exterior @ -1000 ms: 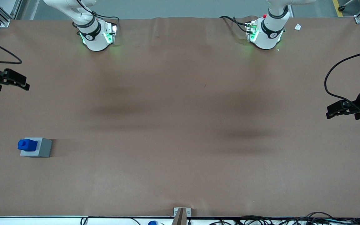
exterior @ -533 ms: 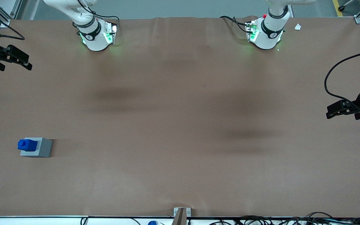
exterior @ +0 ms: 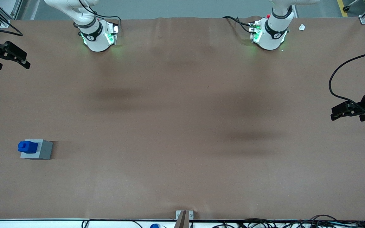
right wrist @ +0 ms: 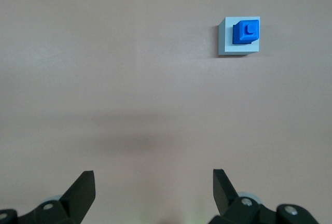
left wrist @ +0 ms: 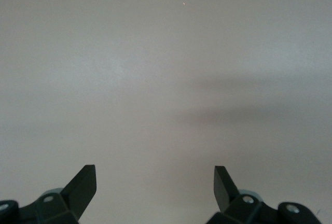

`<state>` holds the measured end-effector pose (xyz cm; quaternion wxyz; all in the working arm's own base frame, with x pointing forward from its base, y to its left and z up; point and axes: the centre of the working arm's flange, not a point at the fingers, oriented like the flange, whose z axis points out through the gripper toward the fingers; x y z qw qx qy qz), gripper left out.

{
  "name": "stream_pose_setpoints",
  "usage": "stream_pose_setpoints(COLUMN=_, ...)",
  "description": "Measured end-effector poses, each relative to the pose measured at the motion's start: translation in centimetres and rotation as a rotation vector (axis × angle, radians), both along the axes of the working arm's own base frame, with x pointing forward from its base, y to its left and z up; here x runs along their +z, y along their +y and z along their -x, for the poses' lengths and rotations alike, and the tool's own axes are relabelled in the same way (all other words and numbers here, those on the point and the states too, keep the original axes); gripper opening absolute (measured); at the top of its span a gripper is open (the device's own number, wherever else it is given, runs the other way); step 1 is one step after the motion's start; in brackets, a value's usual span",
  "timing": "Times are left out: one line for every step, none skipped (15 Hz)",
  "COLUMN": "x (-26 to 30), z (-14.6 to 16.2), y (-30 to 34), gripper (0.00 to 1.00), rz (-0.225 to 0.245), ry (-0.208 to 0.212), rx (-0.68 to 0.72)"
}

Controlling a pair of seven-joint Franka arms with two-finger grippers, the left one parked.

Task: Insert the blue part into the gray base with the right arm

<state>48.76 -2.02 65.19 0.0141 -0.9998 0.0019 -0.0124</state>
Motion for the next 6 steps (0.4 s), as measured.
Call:
stream_pose_setpoints(x=0.14, z=-0.02, y=-0.15, gripper=1.0, rz=0.0, ry=-0.005, rx=-0.004)
stream_pose_setpoints(x=0.24, z=-0.02, y=-0.31, gripper=1.0, rz=-0.001, ry=-0.008, rx=-0.007)
stream_pose_setpoints(x=0.38, z=-0.03, y=-0.45, gripper=1.0, rz=0.0, ry=-0.011, rx=-0.01)
stream_pose_setpoints(x=0.54, z=-0.02, y=-0.54, gripper=1.0, rz=0.0, ry=-0.014, rx=-0.013)
stream_pose_setpoints(x=0.69, z=-0.02, y=-0.57, gripper=1.0, rz=0.0, ry=-0.017, rx=-0.018)
stream_pose_setpoints(x=0.81, z=-0.02, y=-0.56, gripper=1.0, rz=0.0, ry=-0.02, rx=-0.026)
